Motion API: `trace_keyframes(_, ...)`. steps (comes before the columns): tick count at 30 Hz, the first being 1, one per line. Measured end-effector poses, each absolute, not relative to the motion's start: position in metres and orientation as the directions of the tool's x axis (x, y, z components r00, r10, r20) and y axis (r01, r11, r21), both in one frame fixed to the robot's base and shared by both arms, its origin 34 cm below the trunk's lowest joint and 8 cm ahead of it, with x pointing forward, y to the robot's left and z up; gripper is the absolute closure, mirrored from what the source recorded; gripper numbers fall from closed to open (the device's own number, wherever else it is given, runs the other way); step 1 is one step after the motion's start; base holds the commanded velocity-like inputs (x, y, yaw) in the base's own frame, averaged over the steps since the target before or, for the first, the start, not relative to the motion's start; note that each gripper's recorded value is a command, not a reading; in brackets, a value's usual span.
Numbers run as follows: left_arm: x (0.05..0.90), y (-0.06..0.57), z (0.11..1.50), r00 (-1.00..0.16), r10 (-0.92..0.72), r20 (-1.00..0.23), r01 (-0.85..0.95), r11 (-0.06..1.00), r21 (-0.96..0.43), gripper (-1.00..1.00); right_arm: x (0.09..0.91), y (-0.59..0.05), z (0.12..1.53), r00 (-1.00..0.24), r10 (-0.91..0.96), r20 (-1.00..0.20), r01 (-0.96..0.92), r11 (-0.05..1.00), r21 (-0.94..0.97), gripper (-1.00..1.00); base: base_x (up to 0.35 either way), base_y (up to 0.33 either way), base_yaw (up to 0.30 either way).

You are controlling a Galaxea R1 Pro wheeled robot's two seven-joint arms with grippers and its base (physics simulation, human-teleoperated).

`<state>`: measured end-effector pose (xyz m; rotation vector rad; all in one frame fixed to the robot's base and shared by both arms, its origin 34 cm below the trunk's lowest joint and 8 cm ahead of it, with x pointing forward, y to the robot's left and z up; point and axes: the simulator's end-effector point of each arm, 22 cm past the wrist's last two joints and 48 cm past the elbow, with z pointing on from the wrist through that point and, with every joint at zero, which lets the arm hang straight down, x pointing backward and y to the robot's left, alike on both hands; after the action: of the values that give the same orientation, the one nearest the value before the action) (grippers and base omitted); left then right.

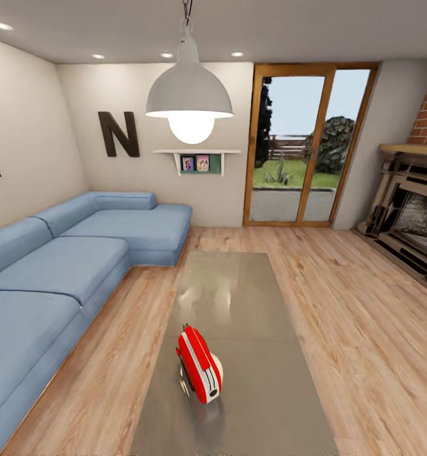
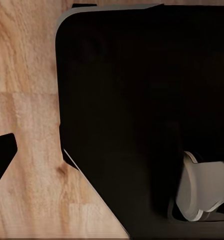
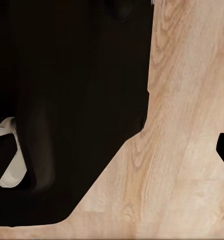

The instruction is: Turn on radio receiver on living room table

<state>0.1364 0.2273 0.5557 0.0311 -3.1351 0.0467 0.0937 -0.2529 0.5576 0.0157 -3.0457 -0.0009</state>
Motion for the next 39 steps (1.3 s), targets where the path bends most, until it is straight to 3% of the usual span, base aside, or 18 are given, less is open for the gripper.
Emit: trace_keyframes(39,0.12,0.228,0.566,-0.999,-0.019,0.043,-0.02,0.999,-0.027,-1.0,0.077,-0.253,0.57,-0.991,-0.01,0.134,-0.01,1.0,0.001,-1.0,0.0,0.0,0.0)
